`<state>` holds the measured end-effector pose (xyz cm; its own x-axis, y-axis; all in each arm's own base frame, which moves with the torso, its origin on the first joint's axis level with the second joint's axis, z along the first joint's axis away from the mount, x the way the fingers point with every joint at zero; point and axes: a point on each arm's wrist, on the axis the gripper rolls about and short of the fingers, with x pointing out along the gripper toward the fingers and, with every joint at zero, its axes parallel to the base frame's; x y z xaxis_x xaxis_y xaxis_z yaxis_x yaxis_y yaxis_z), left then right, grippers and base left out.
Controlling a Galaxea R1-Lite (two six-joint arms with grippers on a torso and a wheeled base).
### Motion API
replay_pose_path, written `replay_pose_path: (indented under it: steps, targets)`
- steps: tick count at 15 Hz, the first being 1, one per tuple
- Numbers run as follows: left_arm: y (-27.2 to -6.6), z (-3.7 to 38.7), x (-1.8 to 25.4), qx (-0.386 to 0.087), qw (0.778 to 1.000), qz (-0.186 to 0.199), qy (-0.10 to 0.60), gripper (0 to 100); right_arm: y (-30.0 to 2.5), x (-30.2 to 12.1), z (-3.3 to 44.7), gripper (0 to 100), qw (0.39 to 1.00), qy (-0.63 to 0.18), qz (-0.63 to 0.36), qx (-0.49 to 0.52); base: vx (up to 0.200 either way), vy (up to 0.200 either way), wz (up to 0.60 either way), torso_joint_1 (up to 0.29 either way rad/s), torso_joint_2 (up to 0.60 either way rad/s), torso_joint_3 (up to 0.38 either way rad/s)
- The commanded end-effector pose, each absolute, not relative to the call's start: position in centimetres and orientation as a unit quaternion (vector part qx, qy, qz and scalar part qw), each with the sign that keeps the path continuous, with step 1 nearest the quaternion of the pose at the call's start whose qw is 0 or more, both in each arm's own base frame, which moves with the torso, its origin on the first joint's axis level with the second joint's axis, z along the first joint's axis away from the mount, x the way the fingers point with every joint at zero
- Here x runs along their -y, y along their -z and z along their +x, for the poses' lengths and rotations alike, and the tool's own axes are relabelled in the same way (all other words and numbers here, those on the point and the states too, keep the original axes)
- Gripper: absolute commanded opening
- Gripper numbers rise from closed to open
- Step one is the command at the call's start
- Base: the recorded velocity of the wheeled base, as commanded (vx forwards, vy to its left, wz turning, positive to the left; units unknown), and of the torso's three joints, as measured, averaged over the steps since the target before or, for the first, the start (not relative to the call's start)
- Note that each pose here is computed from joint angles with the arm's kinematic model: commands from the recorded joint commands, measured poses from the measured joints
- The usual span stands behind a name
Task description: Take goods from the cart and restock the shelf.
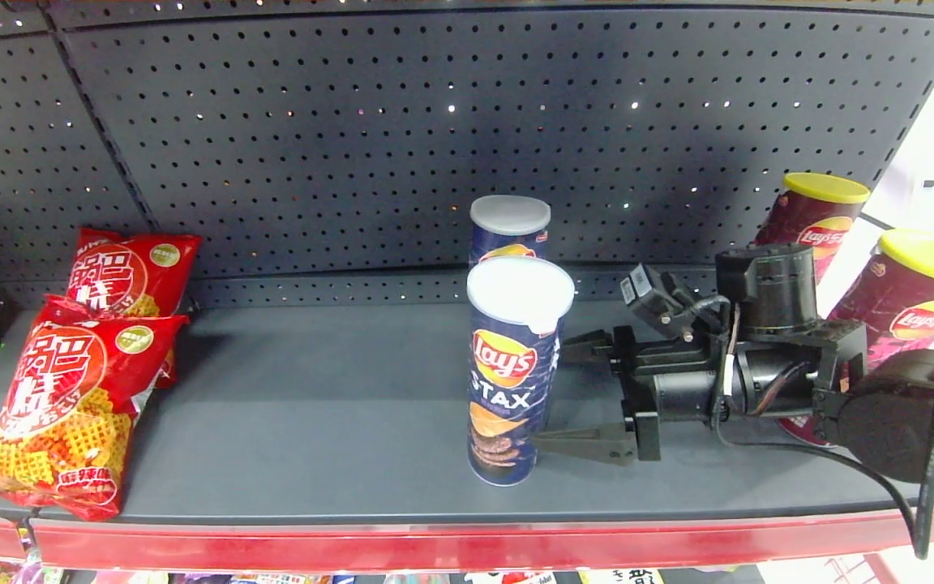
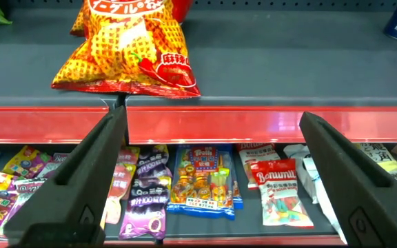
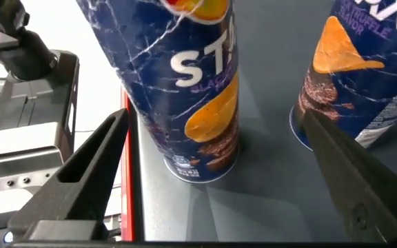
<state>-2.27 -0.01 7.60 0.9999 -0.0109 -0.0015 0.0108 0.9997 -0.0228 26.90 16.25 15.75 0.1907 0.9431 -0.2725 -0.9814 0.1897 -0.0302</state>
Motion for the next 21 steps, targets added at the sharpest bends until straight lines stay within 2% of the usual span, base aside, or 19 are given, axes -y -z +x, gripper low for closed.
replay_pose_path:
  steps: [1,17,21]
  targets:
    - [-7.6,-2.2,0.0,-0.002,1.000,-0.012,0.005,100,-15.8,-16.4,26.8,100,0.763,-0.631,-0.100,-0.095,0.000,0.000,0.00,0.000,0.00,0.000]
    - [-7.6,-2.3,0.0,-0.002,1.000,-0.012,0.005,100,-15.5,-15.1,27.9,100,0.782,-0.607,-0.099,-0.101,0.000,0.000,0.00,0.000,0.00,0.000]
    - [-7.6,-2.3,0.0,-0.002,1.000,-0.012,0.005,100,-16.3,-14.8,27.1,100,0.783,-0.607,-0.101,-0.091,0.000,0.000,0.00,0.000,0.00,0.000]
